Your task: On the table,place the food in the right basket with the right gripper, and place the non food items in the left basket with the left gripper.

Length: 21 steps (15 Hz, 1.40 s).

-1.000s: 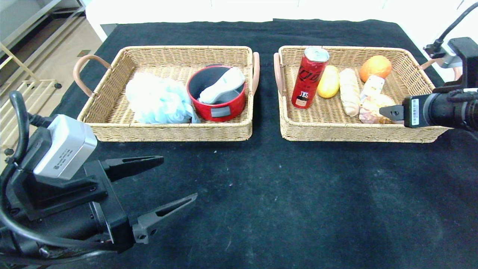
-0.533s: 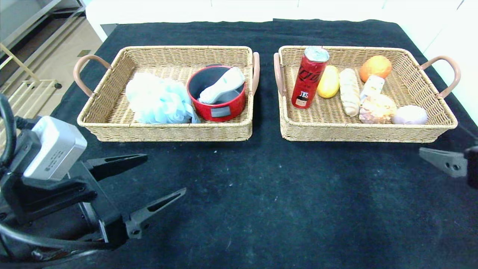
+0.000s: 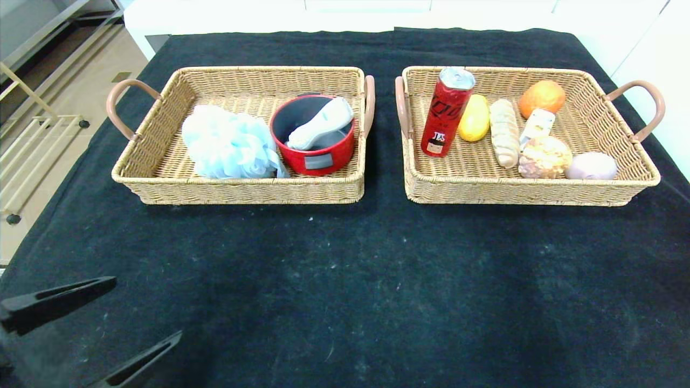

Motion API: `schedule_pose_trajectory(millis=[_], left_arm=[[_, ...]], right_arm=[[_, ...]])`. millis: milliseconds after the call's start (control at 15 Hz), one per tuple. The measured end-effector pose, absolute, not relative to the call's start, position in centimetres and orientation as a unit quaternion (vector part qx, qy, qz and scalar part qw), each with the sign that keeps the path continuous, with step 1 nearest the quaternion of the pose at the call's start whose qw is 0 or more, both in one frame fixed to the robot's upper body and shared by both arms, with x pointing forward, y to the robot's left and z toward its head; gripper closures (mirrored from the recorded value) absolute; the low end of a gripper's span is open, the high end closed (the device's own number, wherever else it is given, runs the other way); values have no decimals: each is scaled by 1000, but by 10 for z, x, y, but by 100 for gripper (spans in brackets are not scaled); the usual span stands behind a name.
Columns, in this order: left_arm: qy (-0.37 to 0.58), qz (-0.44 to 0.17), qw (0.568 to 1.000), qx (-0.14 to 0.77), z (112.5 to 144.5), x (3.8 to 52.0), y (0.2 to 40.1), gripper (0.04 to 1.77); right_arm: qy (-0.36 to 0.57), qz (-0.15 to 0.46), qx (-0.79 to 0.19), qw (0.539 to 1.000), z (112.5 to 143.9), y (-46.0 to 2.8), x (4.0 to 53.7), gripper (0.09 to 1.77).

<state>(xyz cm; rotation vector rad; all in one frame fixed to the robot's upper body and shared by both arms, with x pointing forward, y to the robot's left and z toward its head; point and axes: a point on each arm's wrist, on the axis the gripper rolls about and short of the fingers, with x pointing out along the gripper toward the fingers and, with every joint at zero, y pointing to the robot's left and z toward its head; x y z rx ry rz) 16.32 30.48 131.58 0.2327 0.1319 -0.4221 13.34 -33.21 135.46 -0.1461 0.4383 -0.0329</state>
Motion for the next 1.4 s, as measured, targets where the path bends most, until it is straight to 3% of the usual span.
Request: schedule_pose_trajectory(millis=[467, 800, 1067, 1400], left_arm=[[43, -125, 985, 115, 1328, 83, 334, 9], [-3, -139, 983, 122, 1328, 37, 331, 9], [-26, -129, 984, 123, 1313, 20, 329, 9], [-46, -133, 983, 121, 1281, 10, 328, 9]], right_arm=[[222, -81, -49, 970, 1342, -350, 45, 16], [209, -151, -26, 966, 1326, -343, 11, 16], [181, -145, -19, 973, 1295, -343, 3, 15], [93, -88, 15, 992, 1265, -341, -6, 15]])
